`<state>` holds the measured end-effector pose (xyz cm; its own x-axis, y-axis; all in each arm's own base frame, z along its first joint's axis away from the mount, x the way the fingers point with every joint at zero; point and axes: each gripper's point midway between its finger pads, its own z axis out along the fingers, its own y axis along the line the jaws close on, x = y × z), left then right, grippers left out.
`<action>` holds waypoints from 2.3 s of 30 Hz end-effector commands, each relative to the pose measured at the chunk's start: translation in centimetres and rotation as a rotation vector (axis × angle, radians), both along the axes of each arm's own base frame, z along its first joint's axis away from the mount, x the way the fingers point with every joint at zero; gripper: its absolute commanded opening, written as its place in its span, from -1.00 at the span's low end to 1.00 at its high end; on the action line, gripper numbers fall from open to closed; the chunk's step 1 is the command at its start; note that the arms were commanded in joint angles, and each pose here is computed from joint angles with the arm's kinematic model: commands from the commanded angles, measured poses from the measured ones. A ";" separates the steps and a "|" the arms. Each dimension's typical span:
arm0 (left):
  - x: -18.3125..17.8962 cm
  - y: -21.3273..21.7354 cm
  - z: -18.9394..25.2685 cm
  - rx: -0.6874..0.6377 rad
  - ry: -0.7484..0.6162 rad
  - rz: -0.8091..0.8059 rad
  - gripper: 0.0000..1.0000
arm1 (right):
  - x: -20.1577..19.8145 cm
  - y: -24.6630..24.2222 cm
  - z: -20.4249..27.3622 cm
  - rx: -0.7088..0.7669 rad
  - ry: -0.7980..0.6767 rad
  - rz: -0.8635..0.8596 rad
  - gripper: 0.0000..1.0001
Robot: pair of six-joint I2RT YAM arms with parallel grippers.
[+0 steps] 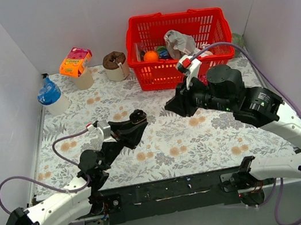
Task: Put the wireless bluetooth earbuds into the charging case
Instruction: Pick up the earbud from the center of the board, then place the earbud in the charging case.
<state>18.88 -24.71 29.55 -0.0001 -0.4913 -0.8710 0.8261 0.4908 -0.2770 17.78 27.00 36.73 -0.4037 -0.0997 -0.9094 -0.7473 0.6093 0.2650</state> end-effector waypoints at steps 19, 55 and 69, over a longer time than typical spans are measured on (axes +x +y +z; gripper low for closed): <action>1.1 -5.0 4.8 -0.053 -0.158 -0.125 -1.00 | -1.7 5.2 4.1 0.138 -0.255 0.021 -0.97; 1.5 -5.5 6.8 -0.048 -0.203 -0.115 -1.00 | -0.3 6.6 3.9 0.051 -0.287 -0.023 -0.97; 1.3 -5.5 7.0 -0.056 -0.203 -0.126 -1.00 | -0.2 6.8 2.2 0.019 -0.265 -0.030 -0.97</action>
